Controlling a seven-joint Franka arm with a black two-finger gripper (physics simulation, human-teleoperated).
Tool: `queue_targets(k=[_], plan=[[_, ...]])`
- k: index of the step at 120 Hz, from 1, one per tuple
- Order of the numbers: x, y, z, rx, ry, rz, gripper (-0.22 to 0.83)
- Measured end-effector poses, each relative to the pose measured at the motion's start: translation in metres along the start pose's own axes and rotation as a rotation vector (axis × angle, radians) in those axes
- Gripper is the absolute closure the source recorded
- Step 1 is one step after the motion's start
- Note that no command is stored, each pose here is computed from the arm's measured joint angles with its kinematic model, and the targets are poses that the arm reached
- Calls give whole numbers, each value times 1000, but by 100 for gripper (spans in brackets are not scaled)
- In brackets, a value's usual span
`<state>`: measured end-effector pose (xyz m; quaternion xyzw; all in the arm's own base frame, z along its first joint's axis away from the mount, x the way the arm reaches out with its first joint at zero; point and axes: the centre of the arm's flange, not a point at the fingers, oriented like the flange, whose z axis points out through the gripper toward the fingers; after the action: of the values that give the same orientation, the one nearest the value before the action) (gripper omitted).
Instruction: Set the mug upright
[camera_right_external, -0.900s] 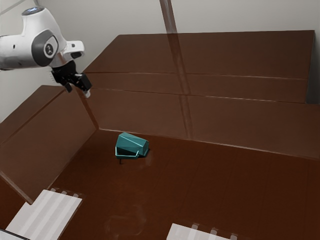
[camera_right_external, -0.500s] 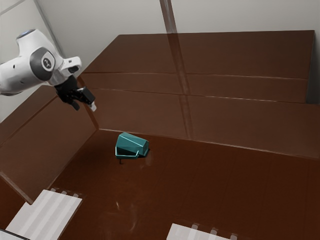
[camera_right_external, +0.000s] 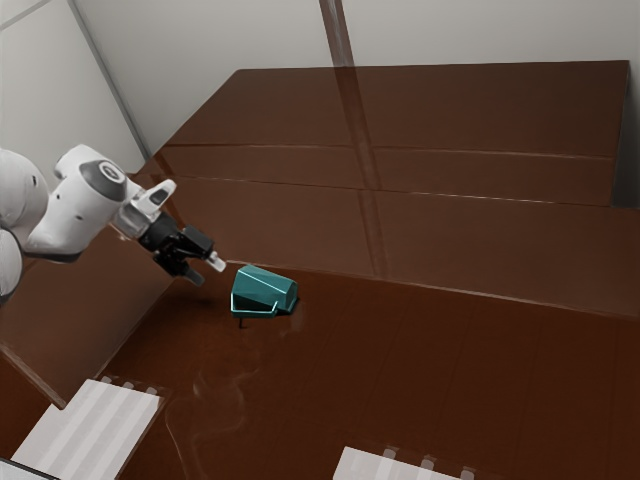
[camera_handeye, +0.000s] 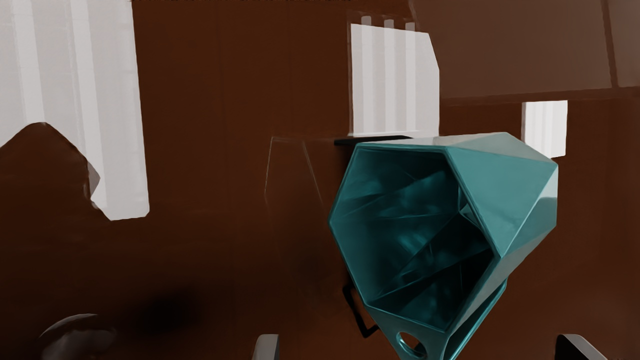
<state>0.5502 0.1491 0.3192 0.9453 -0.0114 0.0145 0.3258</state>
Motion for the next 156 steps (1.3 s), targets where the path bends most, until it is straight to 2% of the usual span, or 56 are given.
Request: queue_targets(k=[32,85,105,128,156], plan=[[5,-1,28,-124,11,102,0],[27,16,51,-166,18,269,2],[27,18,52,-169,25,301,20],[28,19,52,-173,34,320,52],[33,36,56,-186,48,357,69]])
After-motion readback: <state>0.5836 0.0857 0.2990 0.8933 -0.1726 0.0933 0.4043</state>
